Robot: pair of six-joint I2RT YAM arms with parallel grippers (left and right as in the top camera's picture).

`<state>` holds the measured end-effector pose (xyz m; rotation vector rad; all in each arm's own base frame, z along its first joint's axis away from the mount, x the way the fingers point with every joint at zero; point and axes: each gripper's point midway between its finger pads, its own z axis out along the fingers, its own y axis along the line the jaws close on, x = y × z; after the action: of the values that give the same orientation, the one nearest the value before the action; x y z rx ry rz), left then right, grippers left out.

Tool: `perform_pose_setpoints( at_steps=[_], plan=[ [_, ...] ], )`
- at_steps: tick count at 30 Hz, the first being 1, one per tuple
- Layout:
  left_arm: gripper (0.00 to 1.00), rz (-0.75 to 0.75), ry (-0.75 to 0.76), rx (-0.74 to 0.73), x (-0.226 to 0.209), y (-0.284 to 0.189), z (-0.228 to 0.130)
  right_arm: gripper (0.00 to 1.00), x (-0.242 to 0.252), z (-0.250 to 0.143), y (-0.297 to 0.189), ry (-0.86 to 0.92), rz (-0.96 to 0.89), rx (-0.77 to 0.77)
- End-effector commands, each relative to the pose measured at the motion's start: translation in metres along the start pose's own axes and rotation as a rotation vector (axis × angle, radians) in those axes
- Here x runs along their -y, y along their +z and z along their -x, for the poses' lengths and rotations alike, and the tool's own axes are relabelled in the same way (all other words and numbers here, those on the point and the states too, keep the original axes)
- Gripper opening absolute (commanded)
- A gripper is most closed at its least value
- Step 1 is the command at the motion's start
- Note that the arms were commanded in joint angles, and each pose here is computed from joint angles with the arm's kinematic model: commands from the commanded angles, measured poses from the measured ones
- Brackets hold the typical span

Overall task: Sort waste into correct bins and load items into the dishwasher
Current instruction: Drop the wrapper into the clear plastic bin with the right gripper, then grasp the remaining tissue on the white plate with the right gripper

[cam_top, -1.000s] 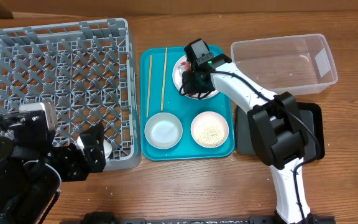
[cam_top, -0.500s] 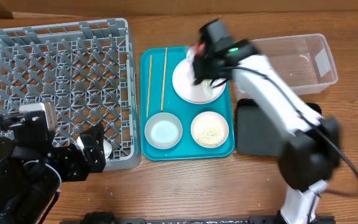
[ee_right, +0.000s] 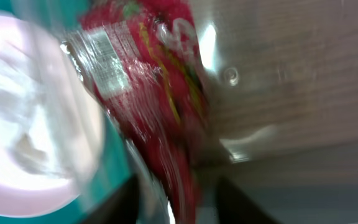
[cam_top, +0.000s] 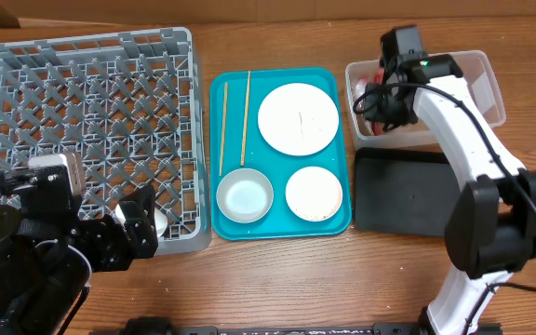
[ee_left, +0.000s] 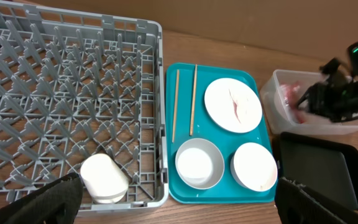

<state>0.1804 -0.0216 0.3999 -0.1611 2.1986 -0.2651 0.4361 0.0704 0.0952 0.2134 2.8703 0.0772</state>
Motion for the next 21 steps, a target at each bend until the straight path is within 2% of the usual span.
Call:
perform_pose_setpoints(
  at_steps=[1, 7, 11, 15, 21],
  plan=[
    [1.0, 0.0, 0.024, 0.004, 0.0, -0.001, 0.0, 0.5, -0.013, 0.012, -0.029, -0.024, 0.051, 0.074],
    [1.0, 0.0, 0.024, 0.004, 0.0, -0.001, 0.0, 0.55, -0.093, -0.003, -0.057, -0.159, 0.238, 0.114],
    [1.0, 0.0, 0.024, 0.004, 0.0, -0.001, 0.0, 0.66, -0.14, -0.017, -0.039, -0.279, 0.182, 0.182],
    [1.0, 0.0, 0.024, 0.004, 0.0, -0.001, 0.0, 0.72, -0.147, -0.014, -0.004, -0.317, 0.022, 0.242],
    [1.0, 0.0, 0.024, 0.004, 0.0, -0.001, 0.0, 0.71, -0.141, -0.011, 0.052, -0.308, -0.034, 0.215]
  ],
)
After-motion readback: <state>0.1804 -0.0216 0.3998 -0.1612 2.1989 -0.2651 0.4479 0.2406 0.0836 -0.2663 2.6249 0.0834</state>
